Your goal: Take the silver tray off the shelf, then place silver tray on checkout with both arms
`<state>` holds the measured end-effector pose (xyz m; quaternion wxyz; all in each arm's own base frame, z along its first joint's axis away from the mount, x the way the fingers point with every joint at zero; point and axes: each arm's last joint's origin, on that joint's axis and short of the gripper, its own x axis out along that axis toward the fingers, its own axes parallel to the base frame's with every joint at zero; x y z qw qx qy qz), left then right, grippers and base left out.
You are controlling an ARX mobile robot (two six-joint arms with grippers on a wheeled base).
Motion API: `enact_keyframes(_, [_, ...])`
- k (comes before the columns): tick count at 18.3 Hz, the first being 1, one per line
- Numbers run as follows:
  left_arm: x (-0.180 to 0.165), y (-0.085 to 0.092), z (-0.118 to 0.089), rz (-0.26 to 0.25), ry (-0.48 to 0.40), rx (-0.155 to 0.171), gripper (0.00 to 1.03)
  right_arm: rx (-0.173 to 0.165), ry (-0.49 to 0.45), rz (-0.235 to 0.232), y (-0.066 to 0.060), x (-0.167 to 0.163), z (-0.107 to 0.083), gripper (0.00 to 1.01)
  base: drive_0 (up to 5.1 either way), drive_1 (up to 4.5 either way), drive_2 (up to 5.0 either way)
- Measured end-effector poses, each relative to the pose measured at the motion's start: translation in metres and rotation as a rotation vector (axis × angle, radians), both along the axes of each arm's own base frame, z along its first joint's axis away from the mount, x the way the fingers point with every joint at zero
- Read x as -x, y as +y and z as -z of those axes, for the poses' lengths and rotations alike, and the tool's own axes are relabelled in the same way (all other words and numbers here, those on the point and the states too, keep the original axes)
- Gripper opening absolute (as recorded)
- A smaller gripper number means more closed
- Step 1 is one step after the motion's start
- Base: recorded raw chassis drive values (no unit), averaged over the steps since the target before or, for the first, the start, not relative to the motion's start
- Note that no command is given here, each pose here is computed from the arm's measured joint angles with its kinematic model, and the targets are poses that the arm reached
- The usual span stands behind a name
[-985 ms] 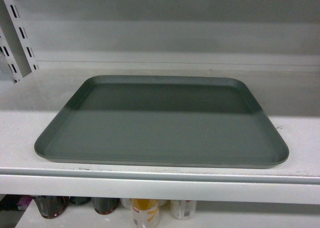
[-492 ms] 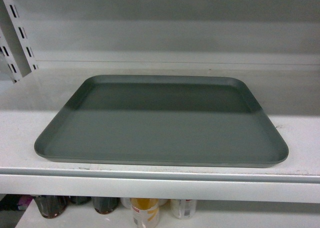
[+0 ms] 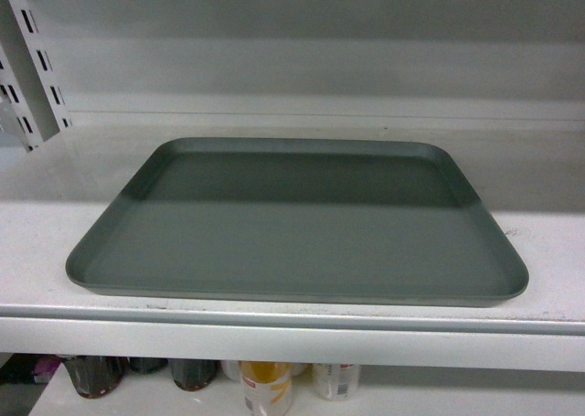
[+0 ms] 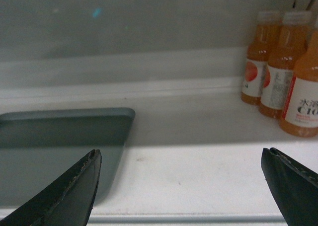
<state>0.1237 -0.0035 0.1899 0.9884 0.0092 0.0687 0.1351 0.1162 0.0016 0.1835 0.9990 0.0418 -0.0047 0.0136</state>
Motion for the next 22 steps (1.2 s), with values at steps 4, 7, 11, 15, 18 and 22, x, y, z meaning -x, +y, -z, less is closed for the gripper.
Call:
enact_keyframes(4, [-0.009, -0.001, -0.002, 0.027, -0.008, 0.005, 0.98, 0.003, -0.020, -0.021, 0.002, -0.007, -0.006, 0.98, 0.0, 4.26, -4.3])
enact_keyframes(7, [-0.029, -0.005, -0.004, 0.079, -0.013, 0.009, 0.98, 0.009, -0.017, -0.072, 0.008, -0.024, -0.012, 0.98, 0.0, 4.26, -4.3])
enact_keyframes(11, [-0.132, -0.042, 0.009, 0.317, 0.094, 0.010, 0.98, 0.041, 0.283, -0.137, 0.040, -0.120, 0.022, 0.98, 0.0, 4.26, -4.3])
enact_keyframes(15, [-0.193, -0.056, 0.043, 0.340, 0.225, -0.011, 0.98, 0.054, 0.433, -0.091, 0.058, -0.180, 0.039, 0.98, 0.0, 3.20, -3.2])
enact_keyframes(18, [-0.197, -0.059, 0.047, 0.346, 0.252, -0.011, 0.98, 0.047, 0.473, -0.082, 0.062, -0.191, 0.042, 0.98, 0.0, 0.00, 0.0])
enact_keyframes(22, [-0.200, -0.063, 0.054, 0.347, 0.290, 0.004, 0.98, 0.042, 0.542, -0.055, 0.065, -0.205, 0.052, 0.98, 0.0, 0.00, 0.0])
